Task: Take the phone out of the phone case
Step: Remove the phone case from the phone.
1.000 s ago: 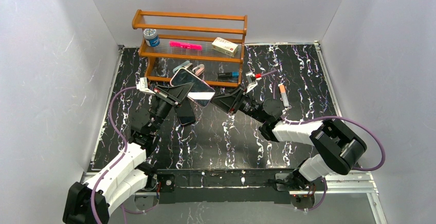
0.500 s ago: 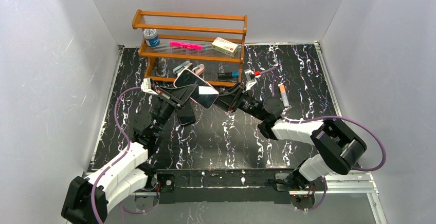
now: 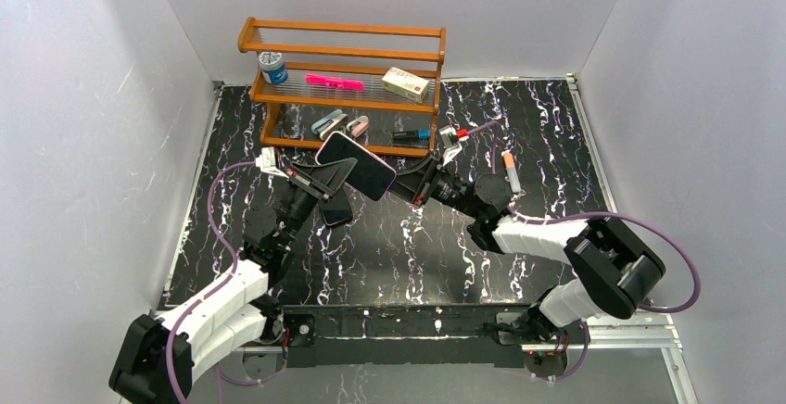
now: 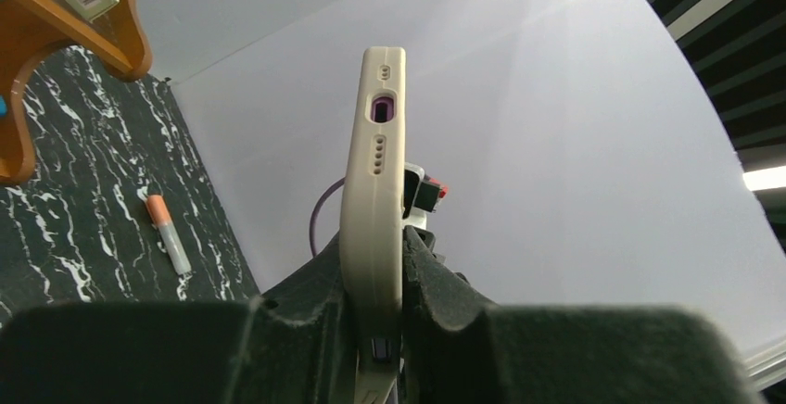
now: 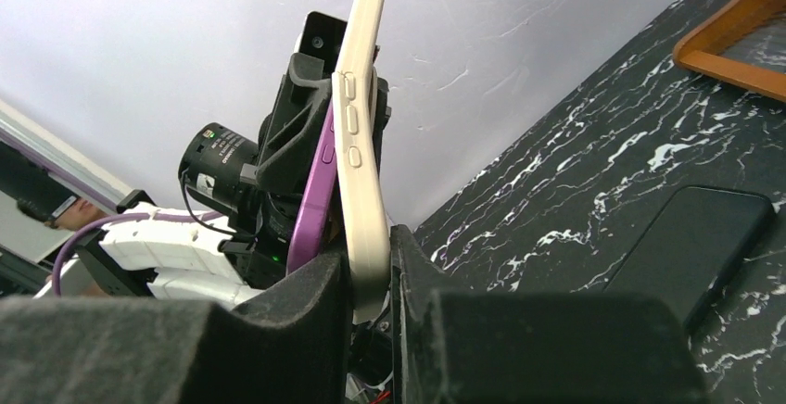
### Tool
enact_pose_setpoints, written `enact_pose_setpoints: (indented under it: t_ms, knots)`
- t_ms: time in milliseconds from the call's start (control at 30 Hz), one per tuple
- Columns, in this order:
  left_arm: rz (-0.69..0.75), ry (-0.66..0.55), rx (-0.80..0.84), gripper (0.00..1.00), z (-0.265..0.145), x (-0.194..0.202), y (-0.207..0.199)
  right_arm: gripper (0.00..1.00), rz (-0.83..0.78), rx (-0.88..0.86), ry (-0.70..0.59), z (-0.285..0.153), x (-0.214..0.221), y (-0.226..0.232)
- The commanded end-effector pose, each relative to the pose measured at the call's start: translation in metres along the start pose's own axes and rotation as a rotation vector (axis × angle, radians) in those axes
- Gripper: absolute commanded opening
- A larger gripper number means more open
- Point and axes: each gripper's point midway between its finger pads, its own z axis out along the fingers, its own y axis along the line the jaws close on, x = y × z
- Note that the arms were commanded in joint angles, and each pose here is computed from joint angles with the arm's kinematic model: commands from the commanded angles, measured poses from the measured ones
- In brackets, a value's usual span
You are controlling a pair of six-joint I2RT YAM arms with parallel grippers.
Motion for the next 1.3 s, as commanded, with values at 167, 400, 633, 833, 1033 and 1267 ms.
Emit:
enact_pose_setpoints:
  t_ms: [167,400,633,833,1033,1267]
  knots:
    - [0.132,0.063,-0.147,0.41,-0.005,0.015,0.044,0.01,-0.016,-0.020,-0.105,-0.012,-0.026,0.021]
    - [0.234,0.050,-0.251,0.65,-0.008,0.007,0.059,0.01,0.072,0.067,-0.116,-0.025,-0.019,0.001]
    - [0.435,0.109,-0.471,0.83,-0.019,-0.007,0.081,0.01,0.146,0.177,-0.141,-0.038,-0.012,-0.022]
    - [0.560,0.260,-0.588,0.95,-0.025,-0.003,0.088,0.01,0.184,0.287,-0.121,-0.041,-0.005,-0.042]
    - [0.660,0.360,-0.583,0.98,-0.023,0.007,0.076,0.01,0.234,0.362,-0.140,-0.048,-0.003,-0.056]
    - [0.794,0.525,-0.580,0.98,-0.019,0.041,0.073,0.01,0.246,0.413,-0.148,-0.052,-0.002,-0.064]
